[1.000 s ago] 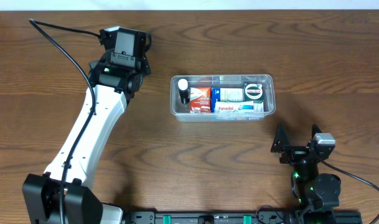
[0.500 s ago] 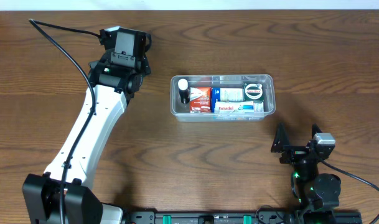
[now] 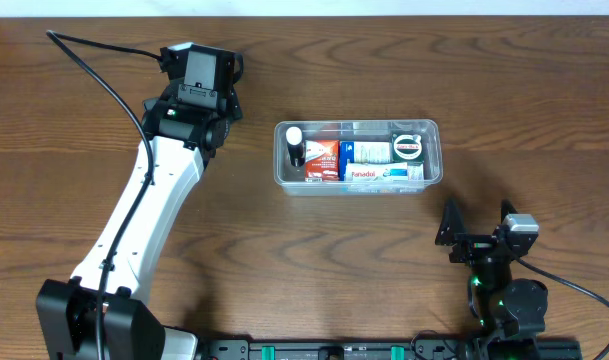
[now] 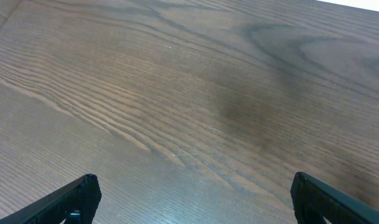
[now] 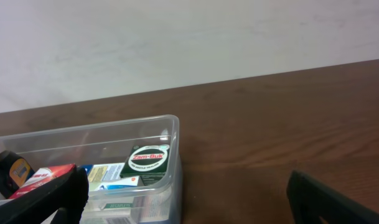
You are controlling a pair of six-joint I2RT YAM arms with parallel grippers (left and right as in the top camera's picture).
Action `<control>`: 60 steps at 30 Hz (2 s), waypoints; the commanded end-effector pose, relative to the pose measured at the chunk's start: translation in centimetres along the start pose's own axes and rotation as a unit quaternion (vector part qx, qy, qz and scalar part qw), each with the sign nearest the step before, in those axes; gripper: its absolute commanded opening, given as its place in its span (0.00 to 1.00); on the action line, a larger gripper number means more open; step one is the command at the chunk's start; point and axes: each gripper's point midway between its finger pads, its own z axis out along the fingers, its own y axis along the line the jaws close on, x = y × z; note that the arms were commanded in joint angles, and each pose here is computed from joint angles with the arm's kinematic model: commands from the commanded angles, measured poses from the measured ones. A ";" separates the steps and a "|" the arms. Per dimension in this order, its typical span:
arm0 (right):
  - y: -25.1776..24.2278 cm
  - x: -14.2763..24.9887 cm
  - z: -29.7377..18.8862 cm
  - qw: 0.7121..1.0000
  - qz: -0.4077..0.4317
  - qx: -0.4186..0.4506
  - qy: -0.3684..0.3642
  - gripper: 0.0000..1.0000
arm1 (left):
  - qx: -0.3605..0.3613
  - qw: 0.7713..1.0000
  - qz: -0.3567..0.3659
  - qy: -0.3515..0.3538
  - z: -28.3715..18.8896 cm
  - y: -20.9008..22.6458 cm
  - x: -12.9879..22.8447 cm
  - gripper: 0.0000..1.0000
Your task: Pack container
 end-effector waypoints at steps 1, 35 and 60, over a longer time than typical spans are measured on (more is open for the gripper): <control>0.2 0.2 0.0 1.000 -0.009 -0.006 0.002 0.99 | -0.004 1.000 -0.004 -0.013 -0.5 0.4 -0.9 0.98; 0.2 0.2 0.0 1.000 -0.009 -0.006 0.002 0.99 | 0.105 0.945 -0.164 -0.261 -6.0 10.9 13.3 0.98; 0.2 0.2 0.0 1.000 -0.009 -0.006 0.002 0.99 | 0.155 0.952 -0.060 -0.256 -3.9 9.1 16.5 0.98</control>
